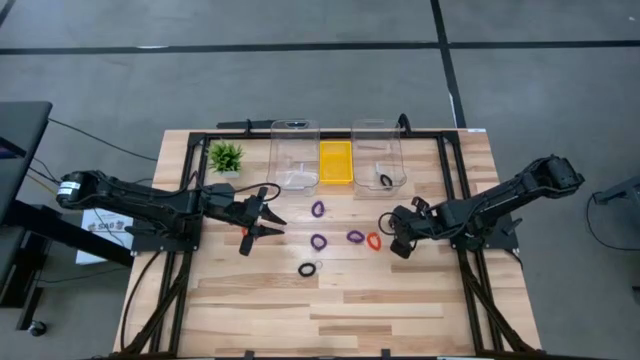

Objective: Sort spring keychains
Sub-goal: Put the right black spring keychain into the right transparent bin

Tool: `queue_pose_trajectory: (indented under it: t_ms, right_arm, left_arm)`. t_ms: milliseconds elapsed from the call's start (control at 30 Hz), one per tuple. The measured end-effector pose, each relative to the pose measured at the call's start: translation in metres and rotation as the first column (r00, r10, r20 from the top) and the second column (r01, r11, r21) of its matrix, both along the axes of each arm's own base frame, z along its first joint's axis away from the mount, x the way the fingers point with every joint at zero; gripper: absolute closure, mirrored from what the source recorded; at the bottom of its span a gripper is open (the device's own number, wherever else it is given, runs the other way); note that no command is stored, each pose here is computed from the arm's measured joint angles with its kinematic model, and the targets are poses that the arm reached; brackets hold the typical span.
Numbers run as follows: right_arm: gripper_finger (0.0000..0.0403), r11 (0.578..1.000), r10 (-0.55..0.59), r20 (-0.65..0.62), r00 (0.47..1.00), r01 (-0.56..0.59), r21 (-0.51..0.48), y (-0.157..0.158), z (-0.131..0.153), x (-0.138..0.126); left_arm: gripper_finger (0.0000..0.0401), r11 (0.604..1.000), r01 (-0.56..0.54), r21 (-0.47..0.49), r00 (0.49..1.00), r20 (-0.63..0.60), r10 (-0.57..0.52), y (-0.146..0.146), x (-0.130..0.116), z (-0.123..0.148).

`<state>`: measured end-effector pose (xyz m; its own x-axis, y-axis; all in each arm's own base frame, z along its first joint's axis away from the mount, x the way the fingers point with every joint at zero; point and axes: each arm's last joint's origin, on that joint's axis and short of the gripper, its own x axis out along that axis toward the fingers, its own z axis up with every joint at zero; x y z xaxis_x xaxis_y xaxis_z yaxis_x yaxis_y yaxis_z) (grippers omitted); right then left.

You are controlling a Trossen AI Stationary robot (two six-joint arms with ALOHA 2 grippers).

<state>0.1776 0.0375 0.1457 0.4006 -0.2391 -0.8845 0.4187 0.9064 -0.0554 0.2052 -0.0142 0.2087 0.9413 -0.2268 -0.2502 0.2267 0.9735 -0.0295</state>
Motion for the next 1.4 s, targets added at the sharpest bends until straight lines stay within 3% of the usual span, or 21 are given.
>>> queue_pose_trajectory:
  t_ms: [433,700,1100,1400]
  right_arm:
    - [0.0267,0.999,-0.017,0.035,0.999,0.019,-0.04,-0.002,-0.005,-0.001]
    - [0.0232,0.999,-0.036,0.019,0.999,0.036,-0.021,-0.008,-0.021,-0.01]
    - [0.0257,0.996,-0.079,0.023,0.997,0.078,0.034,-0.014,-0.036,-0.019]
    - [0.0336,0.996,-0.069,0.011,0.998,0.068,0.066,-0.013,-0.036,-0.019]
  left_arm:
    - [0.0288,1.0,0.0,0.0,1.0,0.0,0.0,0.0,0.0,0.0]
    - [0.0288,1.0,0.0,0.0,1.0,0.0,0.0,0.0,0.0,0.0]
    - [0.0288,1.0,0.0,0.0,1.0,0.0,0.0,0.0,0.0,0.0]
    - [0.0288,1.0,0.0,0.0,1.0,0.0,0.0,0.0,0.0,0.0]
